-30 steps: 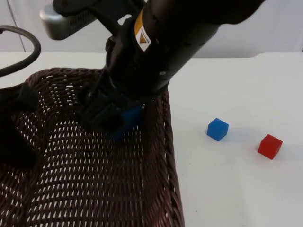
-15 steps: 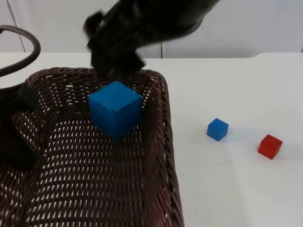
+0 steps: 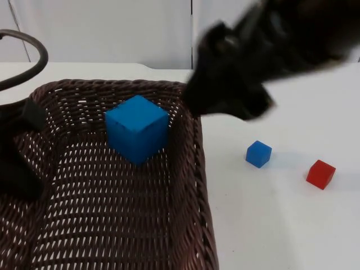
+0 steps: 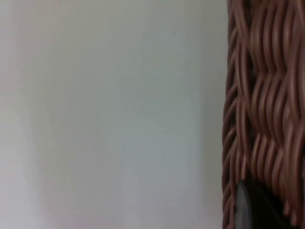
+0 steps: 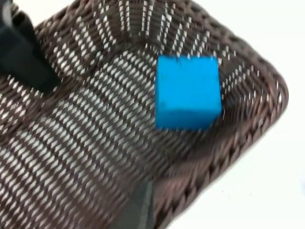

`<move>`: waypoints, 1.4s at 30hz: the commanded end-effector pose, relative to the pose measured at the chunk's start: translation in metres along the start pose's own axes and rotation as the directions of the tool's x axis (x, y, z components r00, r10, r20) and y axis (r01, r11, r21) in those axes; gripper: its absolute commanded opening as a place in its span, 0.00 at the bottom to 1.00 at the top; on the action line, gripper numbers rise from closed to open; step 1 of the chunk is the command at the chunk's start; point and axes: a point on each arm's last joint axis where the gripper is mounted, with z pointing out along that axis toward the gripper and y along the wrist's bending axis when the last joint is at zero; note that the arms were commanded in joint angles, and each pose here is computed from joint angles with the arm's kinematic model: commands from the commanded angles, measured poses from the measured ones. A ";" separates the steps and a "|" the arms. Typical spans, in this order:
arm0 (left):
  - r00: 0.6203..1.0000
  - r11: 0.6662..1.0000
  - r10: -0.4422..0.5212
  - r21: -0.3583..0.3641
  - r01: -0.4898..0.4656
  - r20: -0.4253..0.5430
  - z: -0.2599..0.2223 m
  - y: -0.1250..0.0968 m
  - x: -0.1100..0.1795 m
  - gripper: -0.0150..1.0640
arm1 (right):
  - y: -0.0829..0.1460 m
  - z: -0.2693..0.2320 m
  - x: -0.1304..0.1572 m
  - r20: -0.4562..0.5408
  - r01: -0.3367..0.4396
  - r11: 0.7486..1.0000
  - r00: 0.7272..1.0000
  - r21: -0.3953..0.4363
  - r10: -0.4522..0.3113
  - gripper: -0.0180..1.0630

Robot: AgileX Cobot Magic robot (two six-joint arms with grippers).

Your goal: Pick up the basket with the left hand and place the largest block into the basket with the right hand.

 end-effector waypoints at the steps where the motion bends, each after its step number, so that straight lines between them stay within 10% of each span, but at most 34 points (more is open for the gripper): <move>1: 1.000 1.000 -0.007 0.019 0.006 0.025 -0.002 -0.003 -0.001 0.01 | 0.001 -0.010 0.010 0.038 -0.015 1.000 0.999 -0.018 0.016 0.83; 31: 0.980 0.999 -0.032 0.016 0.029 0.195 0.003 -0.001 -0.021 0.01 | -0.007 -0.051 0.029 0.127 -0.029 0.999 0.991 -0.025 0.032 0.83; 42: 0.993 0.988 -0.061 0.151 0.045 0.102 0.062 0.005 -0.040 0.01 | -0.007 -0.051 0.029 0.123 -0.027 0.999 0.992 -0.023 0.029 0.83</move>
